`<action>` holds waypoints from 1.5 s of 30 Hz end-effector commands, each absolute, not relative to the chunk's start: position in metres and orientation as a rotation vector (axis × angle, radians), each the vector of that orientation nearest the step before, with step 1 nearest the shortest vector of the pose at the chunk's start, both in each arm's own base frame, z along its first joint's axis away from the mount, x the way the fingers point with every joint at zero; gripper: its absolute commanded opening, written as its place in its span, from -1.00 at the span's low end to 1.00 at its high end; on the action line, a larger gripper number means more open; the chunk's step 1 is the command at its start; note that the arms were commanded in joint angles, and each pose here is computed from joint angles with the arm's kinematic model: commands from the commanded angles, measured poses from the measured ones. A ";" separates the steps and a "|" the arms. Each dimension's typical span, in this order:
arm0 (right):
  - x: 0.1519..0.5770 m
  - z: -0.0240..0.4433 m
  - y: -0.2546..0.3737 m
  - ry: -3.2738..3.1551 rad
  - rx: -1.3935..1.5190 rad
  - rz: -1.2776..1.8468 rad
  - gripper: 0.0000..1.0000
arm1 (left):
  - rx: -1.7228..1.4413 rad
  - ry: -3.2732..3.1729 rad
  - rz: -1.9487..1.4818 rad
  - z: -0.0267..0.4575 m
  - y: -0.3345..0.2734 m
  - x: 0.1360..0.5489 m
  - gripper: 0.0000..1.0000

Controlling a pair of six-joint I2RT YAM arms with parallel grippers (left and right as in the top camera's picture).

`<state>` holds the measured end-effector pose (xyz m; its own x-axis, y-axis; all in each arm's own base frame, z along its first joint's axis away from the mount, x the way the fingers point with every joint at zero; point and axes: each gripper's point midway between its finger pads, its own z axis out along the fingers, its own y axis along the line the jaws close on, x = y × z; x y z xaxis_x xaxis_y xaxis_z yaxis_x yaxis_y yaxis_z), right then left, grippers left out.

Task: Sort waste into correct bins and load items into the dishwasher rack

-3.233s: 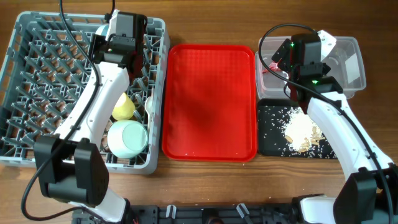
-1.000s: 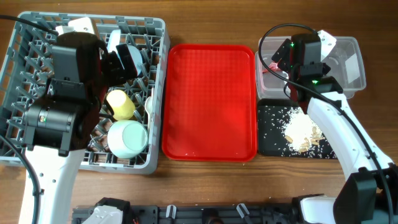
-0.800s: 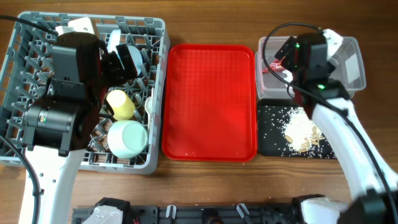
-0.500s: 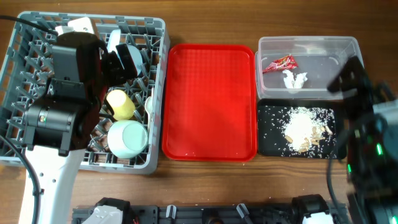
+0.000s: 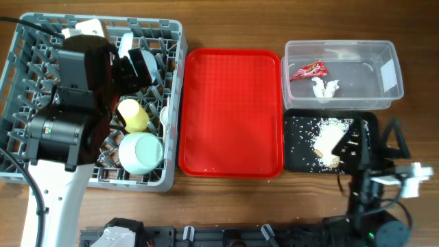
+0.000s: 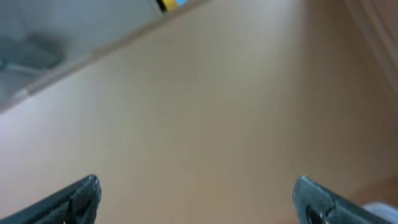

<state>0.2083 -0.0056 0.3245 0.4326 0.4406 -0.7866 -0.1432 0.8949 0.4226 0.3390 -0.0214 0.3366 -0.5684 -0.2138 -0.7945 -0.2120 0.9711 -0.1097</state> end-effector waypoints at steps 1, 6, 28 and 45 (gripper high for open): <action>0.226 0.275 0.009 1.146 0.236 0.371 0.99 | -0.311 2.183 -0.016 0.339 -0.021 0.340 1.00; 0.243 0.213 0.014 1.411 0.134 0.215 0.99 | -0.311 2.183 -0.016 0.339 -0.021 0.340 1.00; 0.244 0.175 0.038 1.560 -0.176 0.095 0.99 | -0.311 2.183 -0.016 0.339 -0.021 0.340 1.00; 0.244 0.175 0.038 1.560 -0.176 0.095 1.00 | -0.389 1.934 -0.088 0.375 0.015 0.235 1.00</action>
<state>0.2445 0.0363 0.1739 -0.0003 -0.0328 -0.9995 -0.1604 0.9865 -0.0324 0.2751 0.0041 0.3825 -0.3930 -0.2673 -0.8798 -0.2266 0.9555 -0.1891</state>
